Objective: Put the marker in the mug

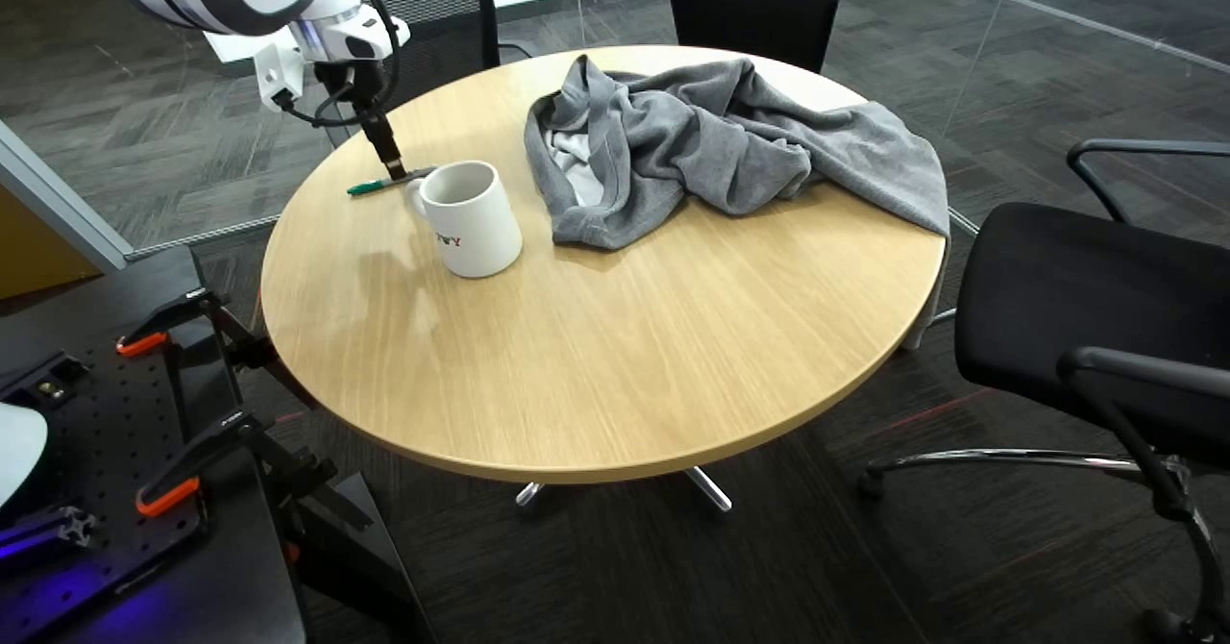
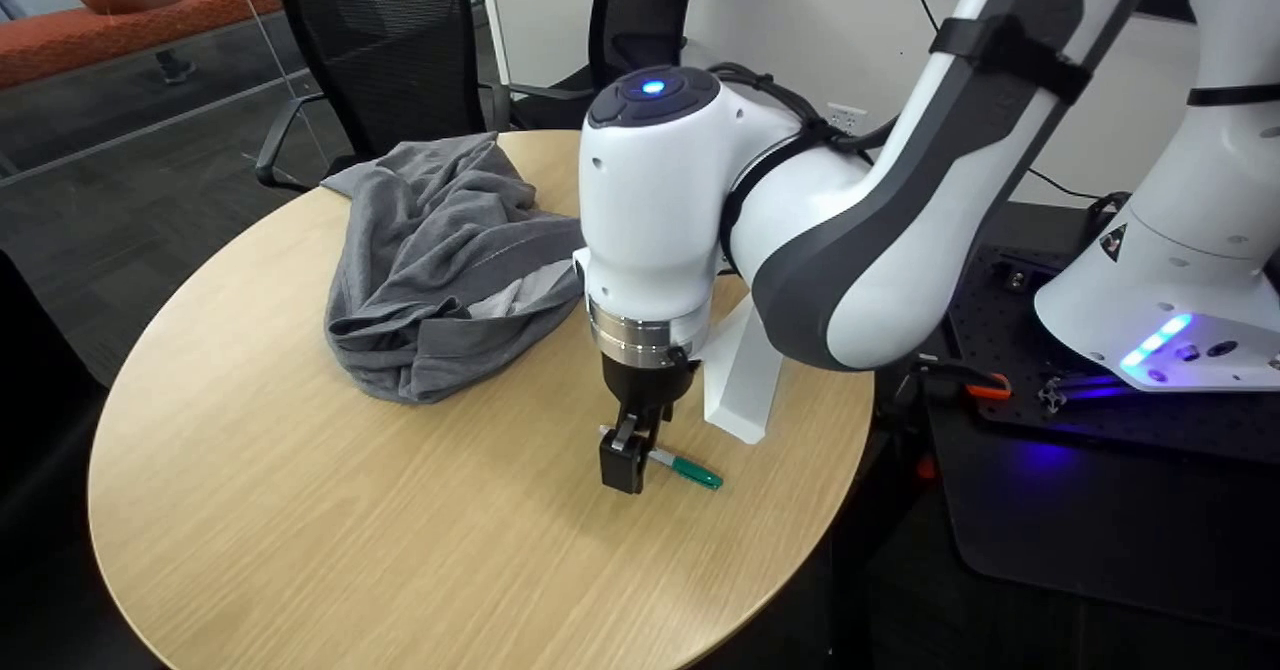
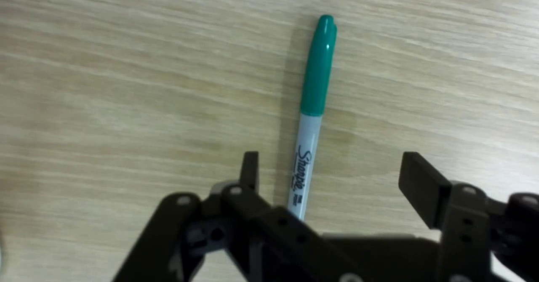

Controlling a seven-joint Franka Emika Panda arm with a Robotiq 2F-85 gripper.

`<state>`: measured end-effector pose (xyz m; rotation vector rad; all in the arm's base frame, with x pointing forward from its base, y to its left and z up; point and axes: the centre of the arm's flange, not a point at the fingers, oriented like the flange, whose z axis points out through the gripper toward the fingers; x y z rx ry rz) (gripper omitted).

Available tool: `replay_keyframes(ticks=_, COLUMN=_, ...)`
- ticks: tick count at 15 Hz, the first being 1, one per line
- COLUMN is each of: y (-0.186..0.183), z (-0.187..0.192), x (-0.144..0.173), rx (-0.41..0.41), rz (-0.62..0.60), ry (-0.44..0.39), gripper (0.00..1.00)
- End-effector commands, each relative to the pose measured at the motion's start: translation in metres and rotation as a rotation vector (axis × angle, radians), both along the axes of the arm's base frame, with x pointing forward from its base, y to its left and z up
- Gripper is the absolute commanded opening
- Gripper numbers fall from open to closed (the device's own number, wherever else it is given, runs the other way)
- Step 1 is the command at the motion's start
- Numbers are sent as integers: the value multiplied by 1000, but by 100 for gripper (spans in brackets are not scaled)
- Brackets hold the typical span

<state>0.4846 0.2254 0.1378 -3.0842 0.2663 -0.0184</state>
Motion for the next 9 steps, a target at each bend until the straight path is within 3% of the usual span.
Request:
replay_keyframes(ticks=1, y=-1, z=-5, x=8, rx=-4, rz=-19, ry=30, gripper=78)
replay_keyframes(ticks=2, y=-1, z=-6, x=8, rx=-3, rz=-21, ry=33, gripper=78)
replay_keyframes(ticks=4, y=-2, z=-9, x=8, rx=-2, rz=-26, ry=39, gripper=53)
replay_keyframes(ticks=5, y=-2, z=-10, x=8, rx=-1, rz=-29, ry=40, gripper=52)
replay_keyframes(ticks=9, y=-1, z=-13, x=8, rx=-3, rz=-34, ry=47, gripper=21)
